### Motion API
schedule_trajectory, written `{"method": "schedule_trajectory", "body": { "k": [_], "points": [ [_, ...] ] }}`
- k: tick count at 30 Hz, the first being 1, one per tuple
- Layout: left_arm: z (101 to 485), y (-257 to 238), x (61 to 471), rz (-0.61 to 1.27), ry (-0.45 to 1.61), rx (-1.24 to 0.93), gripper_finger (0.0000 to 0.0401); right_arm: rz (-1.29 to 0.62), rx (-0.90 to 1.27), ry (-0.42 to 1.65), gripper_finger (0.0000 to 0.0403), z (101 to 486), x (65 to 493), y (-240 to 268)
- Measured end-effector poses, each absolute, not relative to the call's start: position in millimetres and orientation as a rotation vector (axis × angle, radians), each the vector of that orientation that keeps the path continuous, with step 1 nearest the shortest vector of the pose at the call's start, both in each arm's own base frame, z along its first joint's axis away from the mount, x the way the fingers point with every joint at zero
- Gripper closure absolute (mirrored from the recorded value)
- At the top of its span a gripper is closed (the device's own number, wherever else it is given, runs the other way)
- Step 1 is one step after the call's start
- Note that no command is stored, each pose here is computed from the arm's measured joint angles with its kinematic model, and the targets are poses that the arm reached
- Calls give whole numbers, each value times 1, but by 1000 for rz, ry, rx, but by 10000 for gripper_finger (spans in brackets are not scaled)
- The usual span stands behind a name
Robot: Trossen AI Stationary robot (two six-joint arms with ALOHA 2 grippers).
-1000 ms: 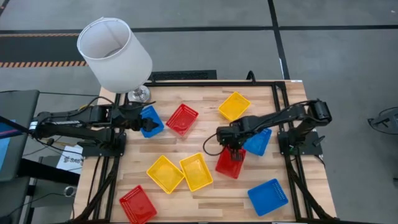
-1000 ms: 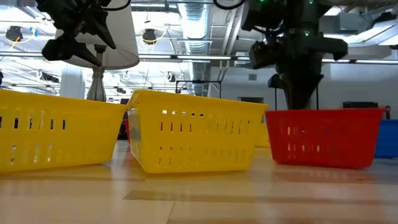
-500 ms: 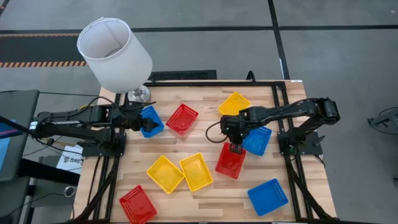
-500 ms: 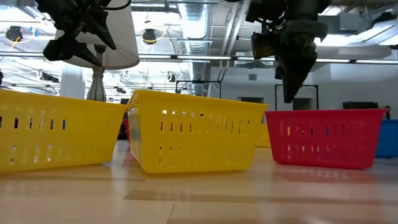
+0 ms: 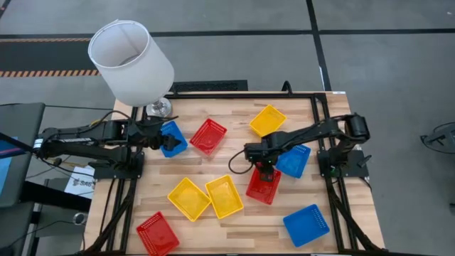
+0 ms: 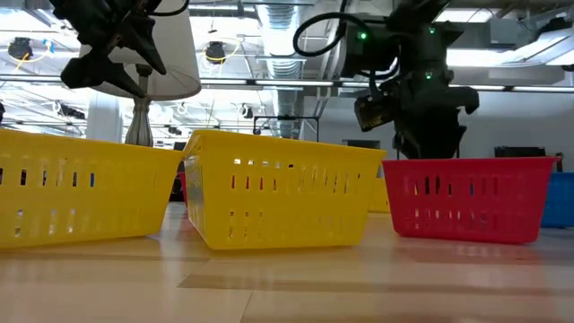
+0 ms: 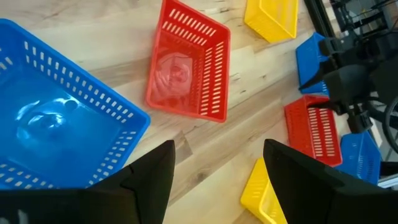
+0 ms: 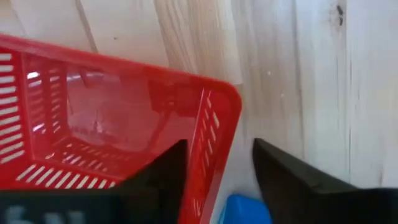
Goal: Stack baskets by color
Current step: Stack the middle right red bin on the top red bin
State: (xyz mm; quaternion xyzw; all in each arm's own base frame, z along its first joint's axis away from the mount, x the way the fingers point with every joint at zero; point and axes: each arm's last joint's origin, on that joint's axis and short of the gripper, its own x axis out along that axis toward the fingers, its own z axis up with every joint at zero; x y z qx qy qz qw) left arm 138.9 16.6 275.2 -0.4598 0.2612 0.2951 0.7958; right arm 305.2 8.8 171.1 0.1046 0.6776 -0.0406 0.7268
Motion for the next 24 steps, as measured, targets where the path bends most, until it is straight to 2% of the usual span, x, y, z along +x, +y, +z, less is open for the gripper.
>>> {"method": "schedule_trajectory", "body": {
  "k": [4, 5, 11, 18, 24],
  "points": [
    [275, 17, 139, 636, 564, -989, 168, -94, 232, 1490, 356, 171, 305, 8],
    [275, 17, 139, 635, 559, -992, 168, -91, 234, 1491, 377, 172, 305, 8],
    [282, 16, 131, 603, 502, -1022, 168, -107, 256, 1463, 394, 188, 303, 6],
    [295, 15, 116, 548, 372, -1059, 168, -169, 330, 1245, 396, 254, 304, -23],
    [304, 15, 104, 531, 247, -1064, 168, -292, 428, 967, 396, 321, 313, -67]
  ]
}}
